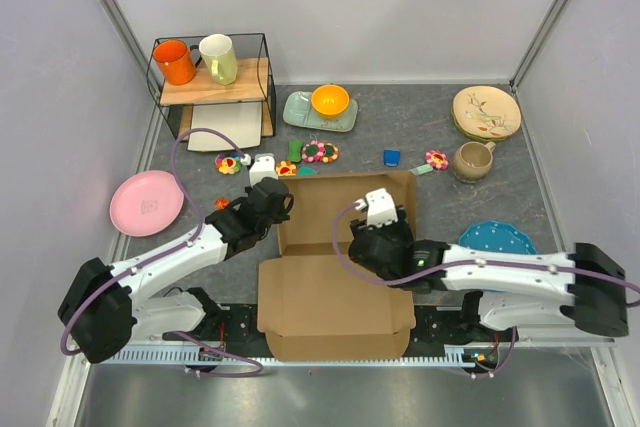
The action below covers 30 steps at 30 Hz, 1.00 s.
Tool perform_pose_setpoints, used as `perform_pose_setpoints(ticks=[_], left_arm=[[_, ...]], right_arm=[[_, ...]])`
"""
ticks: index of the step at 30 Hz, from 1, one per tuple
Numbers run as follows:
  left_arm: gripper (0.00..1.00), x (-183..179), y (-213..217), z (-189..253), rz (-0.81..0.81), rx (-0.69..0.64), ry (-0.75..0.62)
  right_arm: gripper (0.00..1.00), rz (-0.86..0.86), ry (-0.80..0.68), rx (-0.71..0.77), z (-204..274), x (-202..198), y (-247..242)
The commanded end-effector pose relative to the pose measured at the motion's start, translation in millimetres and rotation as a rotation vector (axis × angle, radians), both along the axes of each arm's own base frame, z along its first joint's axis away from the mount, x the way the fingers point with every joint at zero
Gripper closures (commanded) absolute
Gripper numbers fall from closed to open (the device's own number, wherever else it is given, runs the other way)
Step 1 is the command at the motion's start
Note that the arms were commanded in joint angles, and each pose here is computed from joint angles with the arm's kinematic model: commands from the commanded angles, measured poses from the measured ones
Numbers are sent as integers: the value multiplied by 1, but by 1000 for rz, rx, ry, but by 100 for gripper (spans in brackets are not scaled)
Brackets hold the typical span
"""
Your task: Fold the paper box
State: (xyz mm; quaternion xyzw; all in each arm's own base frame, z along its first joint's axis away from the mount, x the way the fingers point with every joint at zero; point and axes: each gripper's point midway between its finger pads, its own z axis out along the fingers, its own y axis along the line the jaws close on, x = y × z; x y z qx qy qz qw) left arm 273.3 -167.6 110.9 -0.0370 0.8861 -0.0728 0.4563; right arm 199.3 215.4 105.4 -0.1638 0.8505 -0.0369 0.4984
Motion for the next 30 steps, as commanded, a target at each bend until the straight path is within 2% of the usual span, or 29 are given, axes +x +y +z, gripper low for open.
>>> perform_pose_setpoints(ticks=[1, 3, 8, 12, 22, 28, 30], left_arm=[[98, 4, -6, 10, 5, -49, -35], [98, 4, -5, 9, 5, -45, -31], [98, 2, -6, 9, -2, -50, -25], [98, 2, -9, 8, -12, -54, -19], [98, 0, -13, 12, -45, -56, -15], [98, 0, -12, 13, -44, -56, -17], [98, 0, -12, 14, -41, -58, -17]], right_arm=[[23, -87, -174, 196, 94, 19, -13], [22, -129, -202, 232, 119, 31, -28], [23, -177, -226, 125, 134, 57, -59], [24, -151, -214, 52, 122, 69, -50], [26, -114, -168, -23, 92, 99, -33], [37, -94, -86, 10, 67, 103, -21], [46, -90, -56, 43, 60, 99, -18]])
